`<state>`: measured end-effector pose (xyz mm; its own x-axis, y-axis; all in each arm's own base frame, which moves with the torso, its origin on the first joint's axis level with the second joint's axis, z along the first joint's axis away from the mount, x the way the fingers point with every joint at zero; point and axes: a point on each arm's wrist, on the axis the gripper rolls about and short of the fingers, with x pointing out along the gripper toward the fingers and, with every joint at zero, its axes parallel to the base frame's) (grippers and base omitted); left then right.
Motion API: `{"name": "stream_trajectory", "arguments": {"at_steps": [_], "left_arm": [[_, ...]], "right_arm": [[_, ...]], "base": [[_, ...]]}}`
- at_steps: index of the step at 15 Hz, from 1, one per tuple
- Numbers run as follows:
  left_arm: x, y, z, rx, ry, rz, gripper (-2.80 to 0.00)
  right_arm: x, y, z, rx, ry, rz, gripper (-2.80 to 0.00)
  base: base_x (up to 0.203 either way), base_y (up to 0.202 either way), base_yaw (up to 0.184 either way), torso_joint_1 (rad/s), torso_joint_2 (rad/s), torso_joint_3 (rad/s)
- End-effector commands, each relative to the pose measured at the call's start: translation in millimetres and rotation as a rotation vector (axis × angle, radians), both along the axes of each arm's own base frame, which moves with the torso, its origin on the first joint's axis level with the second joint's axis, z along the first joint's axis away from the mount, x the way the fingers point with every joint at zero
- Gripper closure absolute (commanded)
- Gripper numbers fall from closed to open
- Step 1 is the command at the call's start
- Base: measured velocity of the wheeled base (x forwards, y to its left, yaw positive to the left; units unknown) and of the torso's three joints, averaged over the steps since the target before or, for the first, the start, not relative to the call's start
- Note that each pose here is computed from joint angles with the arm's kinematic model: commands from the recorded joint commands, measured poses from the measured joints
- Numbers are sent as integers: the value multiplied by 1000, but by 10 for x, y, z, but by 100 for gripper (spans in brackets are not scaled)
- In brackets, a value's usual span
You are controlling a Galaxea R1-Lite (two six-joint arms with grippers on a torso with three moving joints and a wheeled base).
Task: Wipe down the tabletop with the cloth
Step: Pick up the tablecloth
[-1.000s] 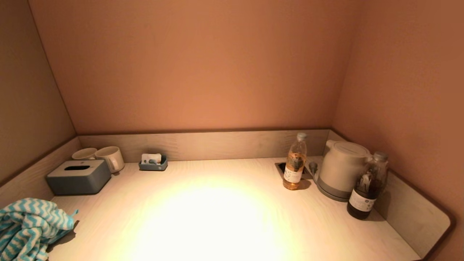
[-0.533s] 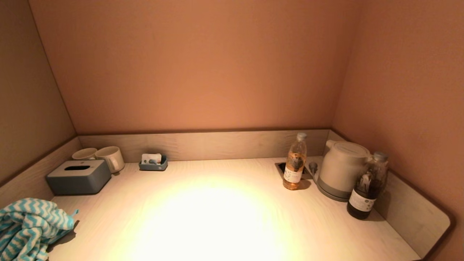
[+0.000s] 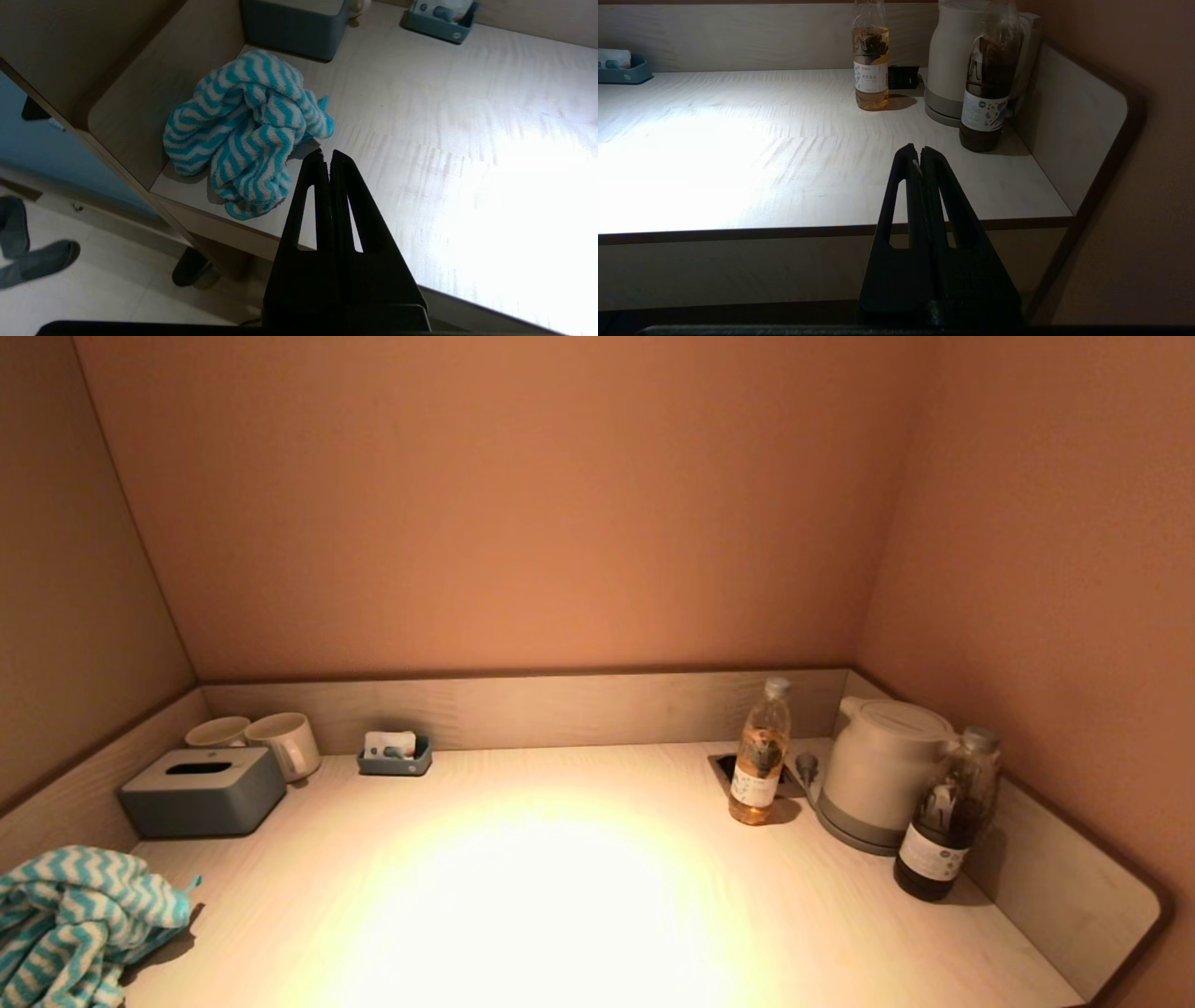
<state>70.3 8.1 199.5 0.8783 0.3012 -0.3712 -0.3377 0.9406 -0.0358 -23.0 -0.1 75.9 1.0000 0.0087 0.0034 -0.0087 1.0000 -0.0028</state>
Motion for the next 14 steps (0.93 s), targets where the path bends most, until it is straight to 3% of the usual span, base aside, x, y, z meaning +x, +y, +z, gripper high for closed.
{"name": "stream_trajectory", "arguments": {"at_steps": [1, 7, 12, 13, 14], "left_arm": [[537, 55, -57, -36, 177, 64, 0], [1434, 390, -433, -81, 447, 295, 0], [1683, 669, -615, -109, 522, 401, 0], [1719, 694, -623, -115, 518, 405, -280], [1723, 693, -609, -116, 510, 403, -280]], "right_arm": [[2, 0, -3, 0, 2, 1, 0], [1, 0, -3, 0, 2, 1, 0], [0, 0, 1, 0, 0, 1, 0], [2, 0, -3, 0, 2, 1, 0], [0, 0, 1, 0, 0, 1, 0]], "base": [[0, 0, 0, 0, 0, 0], [0, 0, 0, 0, 0, 0], [0, 0, 0, 0, 0, 0], [0, 0, 0, 0, 0, 0], [0, 0, 0, 0, 0, 0]]}}
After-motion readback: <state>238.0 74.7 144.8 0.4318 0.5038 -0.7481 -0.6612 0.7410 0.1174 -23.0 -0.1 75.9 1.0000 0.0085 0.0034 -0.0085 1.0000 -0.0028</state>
